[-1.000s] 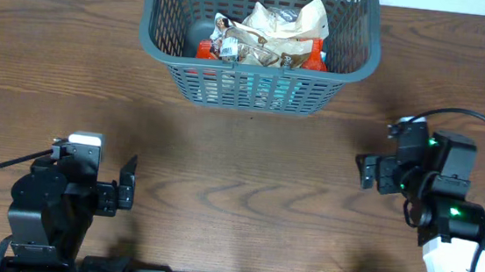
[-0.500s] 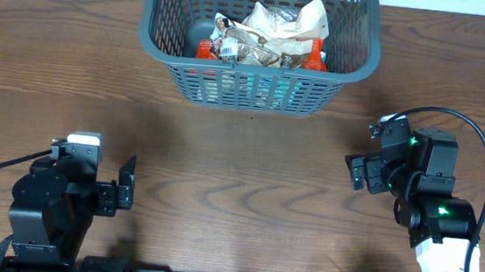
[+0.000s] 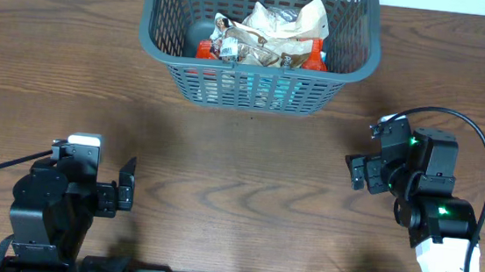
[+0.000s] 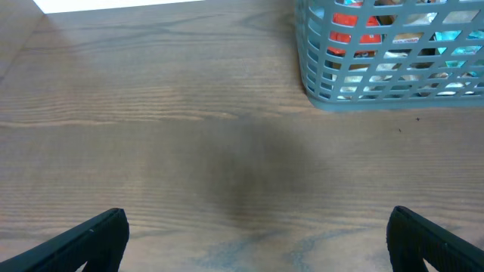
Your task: Pack container
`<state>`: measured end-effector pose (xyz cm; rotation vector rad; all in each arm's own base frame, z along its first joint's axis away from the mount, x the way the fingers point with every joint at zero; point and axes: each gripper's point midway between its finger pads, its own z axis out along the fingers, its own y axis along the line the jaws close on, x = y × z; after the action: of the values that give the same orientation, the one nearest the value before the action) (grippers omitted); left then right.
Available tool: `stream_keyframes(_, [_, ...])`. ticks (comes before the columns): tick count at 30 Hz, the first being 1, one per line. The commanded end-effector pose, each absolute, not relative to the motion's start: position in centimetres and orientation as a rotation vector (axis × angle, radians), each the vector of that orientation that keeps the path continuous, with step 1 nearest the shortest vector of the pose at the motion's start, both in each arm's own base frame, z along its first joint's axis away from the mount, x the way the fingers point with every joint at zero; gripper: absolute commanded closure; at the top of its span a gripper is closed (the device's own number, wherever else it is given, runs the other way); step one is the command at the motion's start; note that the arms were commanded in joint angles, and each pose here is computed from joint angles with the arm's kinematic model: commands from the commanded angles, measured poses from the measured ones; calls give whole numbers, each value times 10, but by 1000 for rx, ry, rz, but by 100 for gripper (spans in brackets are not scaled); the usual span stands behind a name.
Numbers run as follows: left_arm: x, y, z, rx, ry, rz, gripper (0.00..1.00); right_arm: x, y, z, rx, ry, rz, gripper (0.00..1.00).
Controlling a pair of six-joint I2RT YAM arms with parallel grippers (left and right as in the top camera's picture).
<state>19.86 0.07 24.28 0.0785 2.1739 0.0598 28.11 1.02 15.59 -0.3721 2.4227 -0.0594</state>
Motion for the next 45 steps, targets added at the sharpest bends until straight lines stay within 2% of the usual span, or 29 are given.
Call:
stream_keyframes(1, [198, 2, 242, 60, 2175, 65, 1, 279, 10, 159, -391, 2406, -79, 1])
stream_keyframes(4, [198, 2, 242, 60, 2175, 65, 1, 273, 16, 178, -355, 2330, -37, 1])
stream_keyframes(9, [198, 2, 243, 60, 2174, 65, 1, 267, 19, 240, -69, 2039, 97, 1])
stream_keyframes(12, [198, 2, 242, 60, 2175, 65, 1, 257, 26, 273, -62, 1824, 135, 1])
stream_keyframes(14, [198, 2, 242, 60, 2175, 65, 1, 249, 27, 277, -74, 1748, 131, 1])
stream_keyframes(20, [198, 2, 242, 60, 2175, 65, 1, 233, 26, 252, -188, 1639, -2, 1])
stream_keyframes(35, [198, 2, 242, 60, 2175, 65, 1, 233, 29, 185, -329, 1635, -111, 1])
stream_keyframes(42, [198, 2, 242, 60, 2175, 65, 1, 237, 26, 150, -319, 1712, -124, 1])
stream_keyframes(45, [198, 2, 242, 60, 2175, 64, 1, 238, 21, 150, -291, 1716, -141, 1])
